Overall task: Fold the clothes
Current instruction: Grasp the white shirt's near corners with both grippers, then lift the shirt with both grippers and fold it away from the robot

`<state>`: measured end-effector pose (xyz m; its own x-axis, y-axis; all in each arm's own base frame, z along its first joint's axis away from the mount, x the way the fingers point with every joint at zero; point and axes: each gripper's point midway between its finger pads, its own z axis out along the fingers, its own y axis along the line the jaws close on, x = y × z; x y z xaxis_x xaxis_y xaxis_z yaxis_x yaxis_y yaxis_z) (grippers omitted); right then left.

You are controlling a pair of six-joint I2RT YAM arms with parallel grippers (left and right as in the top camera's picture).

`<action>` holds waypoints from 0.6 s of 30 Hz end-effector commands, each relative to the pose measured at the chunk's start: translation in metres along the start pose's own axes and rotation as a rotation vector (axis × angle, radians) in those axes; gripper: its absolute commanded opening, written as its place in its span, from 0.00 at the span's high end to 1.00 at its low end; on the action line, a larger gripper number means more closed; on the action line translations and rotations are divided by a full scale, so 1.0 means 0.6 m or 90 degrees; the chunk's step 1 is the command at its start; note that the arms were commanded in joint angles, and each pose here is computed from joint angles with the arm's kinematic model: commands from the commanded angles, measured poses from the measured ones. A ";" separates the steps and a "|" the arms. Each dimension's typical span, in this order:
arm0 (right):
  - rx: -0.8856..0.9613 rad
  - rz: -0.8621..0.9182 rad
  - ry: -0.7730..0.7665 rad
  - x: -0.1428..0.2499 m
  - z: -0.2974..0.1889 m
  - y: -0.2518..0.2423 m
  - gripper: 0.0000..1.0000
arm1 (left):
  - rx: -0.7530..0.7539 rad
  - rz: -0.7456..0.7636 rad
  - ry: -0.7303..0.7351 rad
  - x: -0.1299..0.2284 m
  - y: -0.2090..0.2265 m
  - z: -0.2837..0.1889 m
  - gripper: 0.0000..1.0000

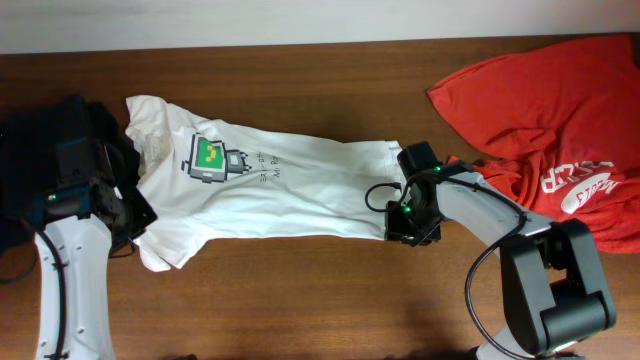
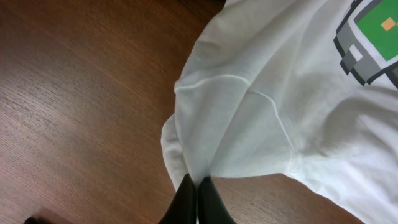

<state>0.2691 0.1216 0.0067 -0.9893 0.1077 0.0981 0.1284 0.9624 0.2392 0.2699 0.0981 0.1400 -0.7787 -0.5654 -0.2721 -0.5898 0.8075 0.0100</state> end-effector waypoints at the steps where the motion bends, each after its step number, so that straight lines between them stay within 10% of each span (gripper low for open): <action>1: 0.034 0.006 -0.007 0.000 0.005 -0.013 0.60 | 0.006 0.007 -0.006 -0.002 -0.001 -0.005 1.00; 8: 0.052 0.050 -0.024 -0.002 0.017 -0.028 0.49 | 0.007 0.007 -0.006 -0.002 -0.001 -0.005 1.00; 11: 0.053 0.050 -0.021 0.003 0.022 -0.031 0.63 | 0.007 0.007 -0.006 -0.002 -0.001 -0.005 1.00; 13: 0.053 0.050 -0.021 0.003 0.022 -0.031 0.96 | 0.007 0.007 -0.006 -0.002 -0.001 -0.005 1.00; 18: 0.022 0.034 -0.134 -0.116 -0.214 -0.021 0.96 | 0.141 0.015 -0.106 -0.075 -0.069 -0.038 1.00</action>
<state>0.2843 0.0905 0.0376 -0.9713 0.2076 0.1161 0.2237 0.9632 0.1489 0.2990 0.0973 0.1485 -0.7476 -0.5575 -0.3610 -0.5722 0.8166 -0.0761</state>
